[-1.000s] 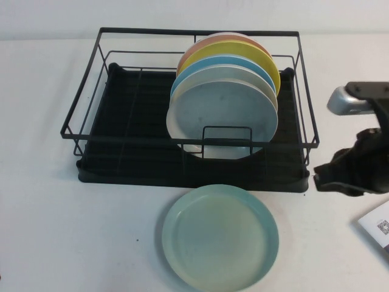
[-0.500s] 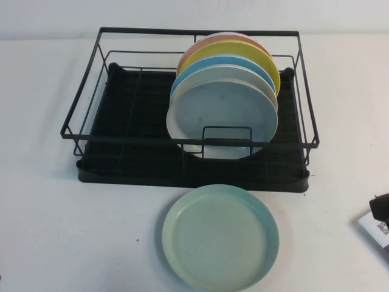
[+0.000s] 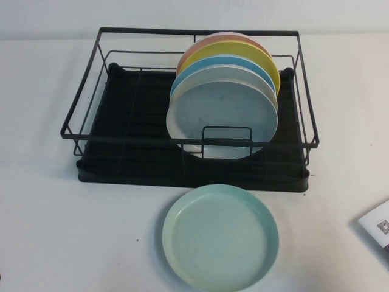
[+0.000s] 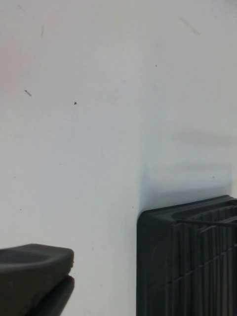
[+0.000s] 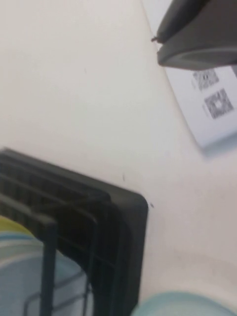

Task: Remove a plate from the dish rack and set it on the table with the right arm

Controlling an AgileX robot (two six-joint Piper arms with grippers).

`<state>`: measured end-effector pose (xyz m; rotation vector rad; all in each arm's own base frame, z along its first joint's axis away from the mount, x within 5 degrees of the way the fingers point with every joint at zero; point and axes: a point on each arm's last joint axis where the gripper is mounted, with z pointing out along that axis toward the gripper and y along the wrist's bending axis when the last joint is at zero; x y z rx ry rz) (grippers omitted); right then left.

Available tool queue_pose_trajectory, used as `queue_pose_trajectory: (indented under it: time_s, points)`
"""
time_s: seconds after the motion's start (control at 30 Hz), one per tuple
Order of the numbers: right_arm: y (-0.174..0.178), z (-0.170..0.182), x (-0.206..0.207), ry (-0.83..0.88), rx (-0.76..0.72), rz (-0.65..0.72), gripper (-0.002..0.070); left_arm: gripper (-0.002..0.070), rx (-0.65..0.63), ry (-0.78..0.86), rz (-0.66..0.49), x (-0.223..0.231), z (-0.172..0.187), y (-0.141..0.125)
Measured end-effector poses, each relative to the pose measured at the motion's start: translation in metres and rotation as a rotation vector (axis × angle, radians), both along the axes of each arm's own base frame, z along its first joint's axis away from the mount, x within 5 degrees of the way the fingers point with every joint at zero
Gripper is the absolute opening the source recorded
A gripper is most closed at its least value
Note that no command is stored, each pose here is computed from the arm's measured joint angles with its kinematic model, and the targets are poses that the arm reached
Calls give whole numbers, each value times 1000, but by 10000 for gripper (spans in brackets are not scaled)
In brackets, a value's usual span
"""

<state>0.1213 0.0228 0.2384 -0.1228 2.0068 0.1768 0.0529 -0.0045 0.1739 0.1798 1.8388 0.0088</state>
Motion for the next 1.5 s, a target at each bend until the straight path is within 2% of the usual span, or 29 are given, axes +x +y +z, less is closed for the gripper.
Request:
queue_pose_trajectory:
  time_s: [0.2, 0.37, 0.63, 1.5]
  points:
    - [-20, -45, -36, -217, 9, -156, -18, -4, 0, 0, 0, 0, 0, 0]
    - [-20, -49, -50, -277, 5, -151, -18, -4, 0, 0, 0, 0, 0, 0]
    - [-15, -67, -68, -149, -8, -82, -18, -4, 0, 0, 0, 0, 0, 0]
    - [-15, -67, -69, -141, -23, -77, -18, -4, 0, -1, 0, 0, 0, 0]
